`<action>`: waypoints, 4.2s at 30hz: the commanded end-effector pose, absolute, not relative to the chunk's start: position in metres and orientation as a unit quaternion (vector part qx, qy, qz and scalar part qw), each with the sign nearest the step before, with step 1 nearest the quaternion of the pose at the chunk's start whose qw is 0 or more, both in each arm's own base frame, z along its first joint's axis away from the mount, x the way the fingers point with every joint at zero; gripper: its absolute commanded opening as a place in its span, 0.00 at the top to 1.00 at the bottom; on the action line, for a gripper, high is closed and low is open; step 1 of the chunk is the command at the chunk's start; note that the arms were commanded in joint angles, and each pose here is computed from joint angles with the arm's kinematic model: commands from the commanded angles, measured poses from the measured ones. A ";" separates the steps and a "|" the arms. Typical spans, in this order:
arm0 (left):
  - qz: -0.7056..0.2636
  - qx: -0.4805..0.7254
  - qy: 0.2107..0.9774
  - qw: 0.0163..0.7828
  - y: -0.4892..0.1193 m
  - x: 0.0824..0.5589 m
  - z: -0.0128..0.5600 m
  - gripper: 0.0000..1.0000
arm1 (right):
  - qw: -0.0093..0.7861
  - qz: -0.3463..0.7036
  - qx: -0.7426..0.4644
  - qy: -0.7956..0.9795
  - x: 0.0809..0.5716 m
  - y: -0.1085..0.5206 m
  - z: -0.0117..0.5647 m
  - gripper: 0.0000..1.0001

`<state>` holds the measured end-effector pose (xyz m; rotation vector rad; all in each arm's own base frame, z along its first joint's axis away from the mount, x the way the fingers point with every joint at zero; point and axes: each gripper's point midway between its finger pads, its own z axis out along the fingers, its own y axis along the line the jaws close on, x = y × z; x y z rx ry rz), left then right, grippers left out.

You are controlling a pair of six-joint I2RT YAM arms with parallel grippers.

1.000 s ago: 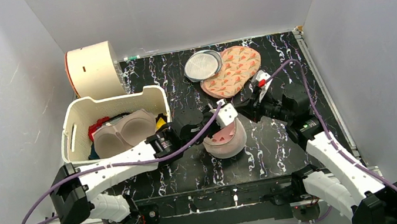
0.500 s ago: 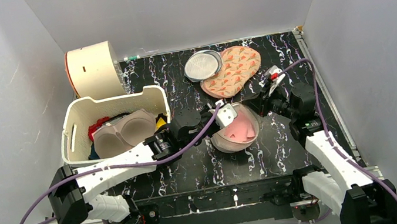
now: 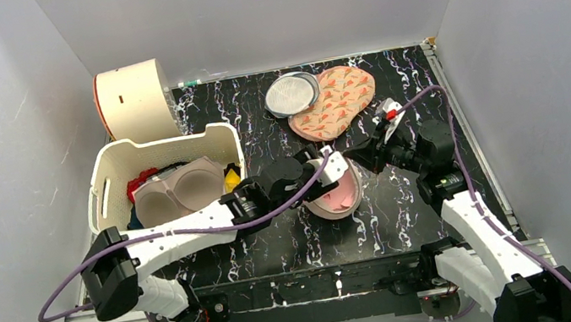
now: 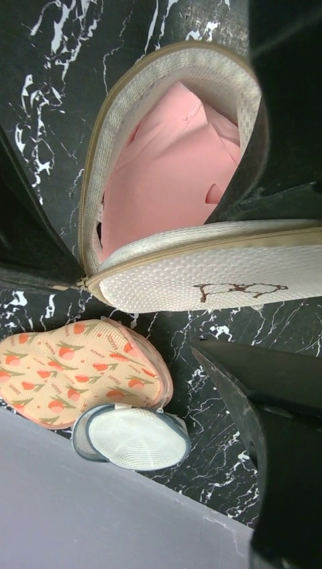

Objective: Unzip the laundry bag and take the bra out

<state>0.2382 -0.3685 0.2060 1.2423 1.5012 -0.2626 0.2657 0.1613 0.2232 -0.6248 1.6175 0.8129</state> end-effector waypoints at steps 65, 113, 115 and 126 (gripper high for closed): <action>-0.163 0.427 0.579 0.675 -0.350 0.208 0.308 1.00 | 0.562 0.331 -0.220 0.726 0.315 0.149 0.254 0.03; -0.160 0.344 0.708 0.595 -0.340 0.265 0.278 1.00 | 0.263 0.258 0.077 0.927 0.202 0.144 0.138 0.49; -0.169 0.340 0.711 0.591 -0.340 0.266 0.279 1.00 | 0.256 0.253 0.089 0.929 0.199 0.141 0.131 0.49; -0.101 0.301 0.744 0.589 -0.313 0.299 0.268 0.94 | 0.272 0.230 0.108 0.928 0.190 0.127 0.111 0.68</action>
